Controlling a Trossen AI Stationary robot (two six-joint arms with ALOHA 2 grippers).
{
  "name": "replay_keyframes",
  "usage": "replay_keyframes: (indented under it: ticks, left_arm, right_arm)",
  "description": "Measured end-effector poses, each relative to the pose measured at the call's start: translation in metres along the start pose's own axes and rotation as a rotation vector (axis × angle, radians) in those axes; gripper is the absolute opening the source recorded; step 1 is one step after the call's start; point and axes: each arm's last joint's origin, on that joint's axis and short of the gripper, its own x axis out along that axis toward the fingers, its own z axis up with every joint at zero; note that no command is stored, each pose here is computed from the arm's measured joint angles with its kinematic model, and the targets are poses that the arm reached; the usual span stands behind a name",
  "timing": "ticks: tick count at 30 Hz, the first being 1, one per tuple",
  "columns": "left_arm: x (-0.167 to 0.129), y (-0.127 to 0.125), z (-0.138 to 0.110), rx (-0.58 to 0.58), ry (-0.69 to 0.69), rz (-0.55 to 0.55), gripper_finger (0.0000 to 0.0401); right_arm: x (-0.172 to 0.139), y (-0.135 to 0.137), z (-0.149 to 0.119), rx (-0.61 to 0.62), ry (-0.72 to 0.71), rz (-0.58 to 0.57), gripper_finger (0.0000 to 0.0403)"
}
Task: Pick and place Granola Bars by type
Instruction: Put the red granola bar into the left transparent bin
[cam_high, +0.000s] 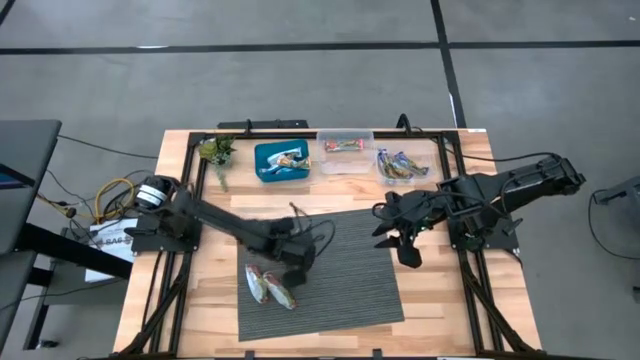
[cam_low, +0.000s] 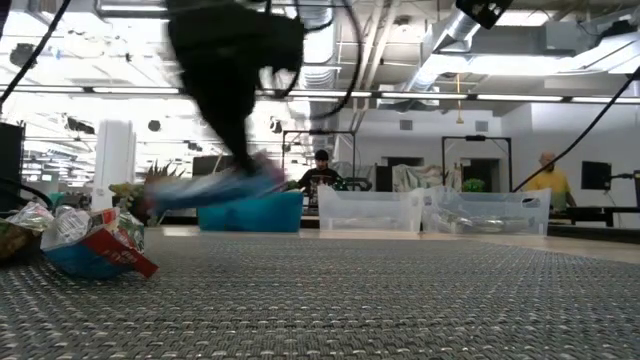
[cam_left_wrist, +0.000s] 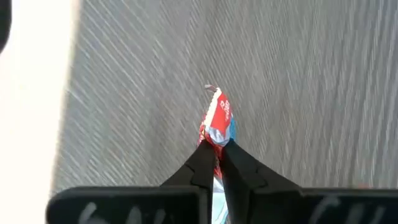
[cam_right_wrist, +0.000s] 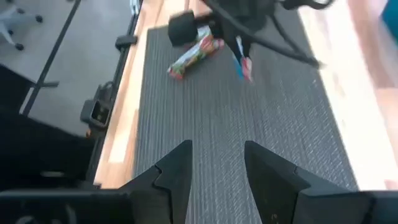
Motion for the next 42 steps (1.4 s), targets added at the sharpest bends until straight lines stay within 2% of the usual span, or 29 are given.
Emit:
replay_keyframes:
  ticks: [4,10,17,21,28,32,36,38,42]
  left_arm:
    - [-0.016,0.025,0.042,-0.070,-0.143,0.046,0.0009]
    - [-0.034,0.087,0.095,-0.163,-0.328,0.088,0.0005]
    - [-0.043,0.171,0.126,-0.313,-0.503,0.110,0.0005]
    - [-0.046,0.211,0.137,-0.372,-0.620,0.061,0.0005]
    - [-0.017,0.258,0.141,-0.418,-0.645,0.006,0.0007]
    - [-0.006,0.273,0.144,-0.410,-0.692,0.040,0.0021]
    - [0.001,0.284,0.146,-0.377,-0.713,0.005,0.0058]
    - [0.003,0.288,0.142,-0.408,-0.680,-0.022,0.0086]
    - [0.002,0.294,0.141,-0.447,-0.681,0.015,0.0140]
  right_arm:
    - [-0.001,-0.011,0.005,0.025,-0.040,-0.045,0.0138]
    - [-0.016,-0.035,0.008,0.104,-0.115,-0.271,0.0138]
    - [-0.038,-0.071,0.003,0.260,-0.164,-0.615,0.0138]
    - [-0.038,-0.093,0.001,0.334,-0.140,-0.756,0.0138]
    - [-0.033,-0.124,-0.001,0.435,-0.106,-0.847,0.0138]
    - [-0.038,-0.132,-0.001,0.463,-0.118,-0.873,0.0138]
    - [-0.042,-0.136,-0.002,0.482,-0.127,-0.880,0.0138]
    - [-0.043,-0.138,-0.002,0.491,-0.133,-0.871,0.0138]
    - [-0.043,-0.139,-0.001,0.502,-0.149,-0.862,0.0138]
